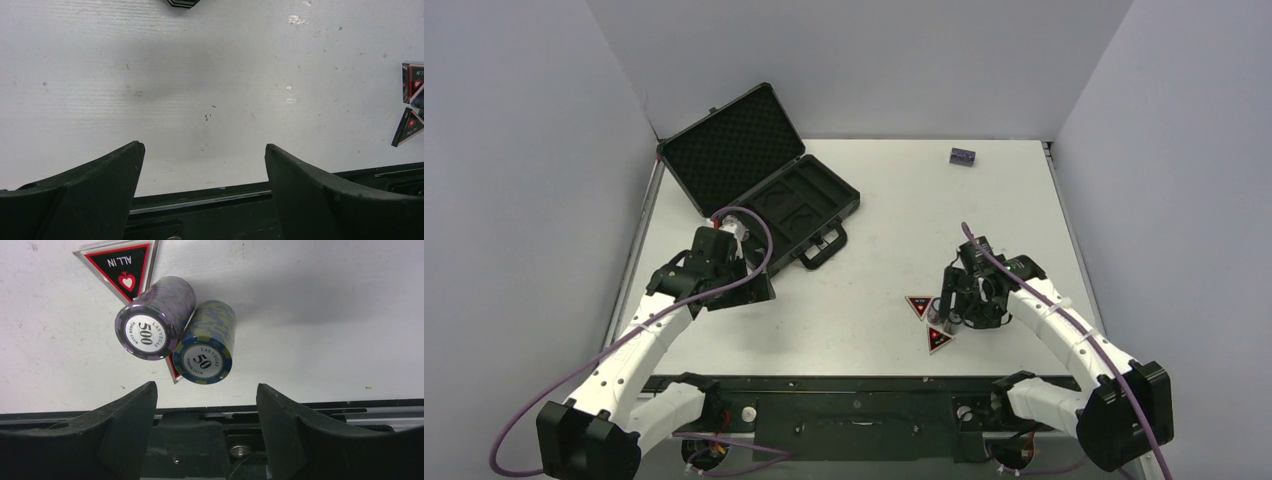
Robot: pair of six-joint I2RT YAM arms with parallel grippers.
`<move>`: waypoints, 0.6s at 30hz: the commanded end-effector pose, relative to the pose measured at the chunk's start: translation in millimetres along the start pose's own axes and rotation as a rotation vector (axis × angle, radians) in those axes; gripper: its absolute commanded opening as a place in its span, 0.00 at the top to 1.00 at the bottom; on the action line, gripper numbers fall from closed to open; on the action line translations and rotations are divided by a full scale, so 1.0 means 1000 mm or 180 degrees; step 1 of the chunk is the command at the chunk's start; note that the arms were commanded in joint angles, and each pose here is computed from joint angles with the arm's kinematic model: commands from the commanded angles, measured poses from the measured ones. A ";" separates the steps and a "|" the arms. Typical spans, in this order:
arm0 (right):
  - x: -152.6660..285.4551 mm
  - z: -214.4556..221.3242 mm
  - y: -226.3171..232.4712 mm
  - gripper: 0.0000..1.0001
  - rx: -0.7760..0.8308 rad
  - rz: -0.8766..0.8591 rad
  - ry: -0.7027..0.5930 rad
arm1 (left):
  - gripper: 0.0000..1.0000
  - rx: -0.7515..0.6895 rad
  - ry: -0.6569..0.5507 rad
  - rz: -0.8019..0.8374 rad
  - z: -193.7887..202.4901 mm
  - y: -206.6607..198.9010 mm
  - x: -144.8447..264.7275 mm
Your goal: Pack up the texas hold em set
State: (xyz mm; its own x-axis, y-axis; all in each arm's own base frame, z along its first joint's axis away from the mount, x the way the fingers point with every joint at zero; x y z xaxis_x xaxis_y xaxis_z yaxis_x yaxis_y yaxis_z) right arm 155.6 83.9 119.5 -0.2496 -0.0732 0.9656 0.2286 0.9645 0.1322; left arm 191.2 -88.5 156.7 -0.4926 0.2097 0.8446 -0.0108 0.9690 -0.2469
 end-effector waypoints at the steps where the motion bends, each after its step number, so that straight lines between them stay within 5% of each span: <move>1: -0.010 -0.013 0.002 0.33 -0.0029 0.0074 -0.0198 | 0.11 0.0023 -0.0101 -0.0040 -0.004 0.000 0.002; 18: -0.028 -0.023 0.001 0.48 -0.0046 0.0251 -0.0229 | 0.11 0.0064 -0.0243 -0.0108 -0.006 0.004 0.004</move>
State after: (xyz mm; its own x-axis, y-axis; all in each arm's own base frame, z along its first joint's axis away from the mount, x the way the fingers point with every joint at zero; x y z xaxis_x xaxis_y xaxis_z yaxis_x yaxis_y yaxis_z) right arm 171.7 82.6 99.7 -0.2608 -0.0148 0.9653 0.2539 0.9636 0.0833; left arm 189.6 -83.4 156.9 -0.5208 0.1715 0.8363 -0.0414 0.9734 -0.2253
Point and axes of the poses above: each gripper's point midway between its finger pads, its own x axis back along the fingers, its own y axis along the line the jaws close on, z = x × y, the point moved 4 cm from there along x, back along the fingers, and after that the axes turned 4 degrees about -x, right-handed, at the moved point
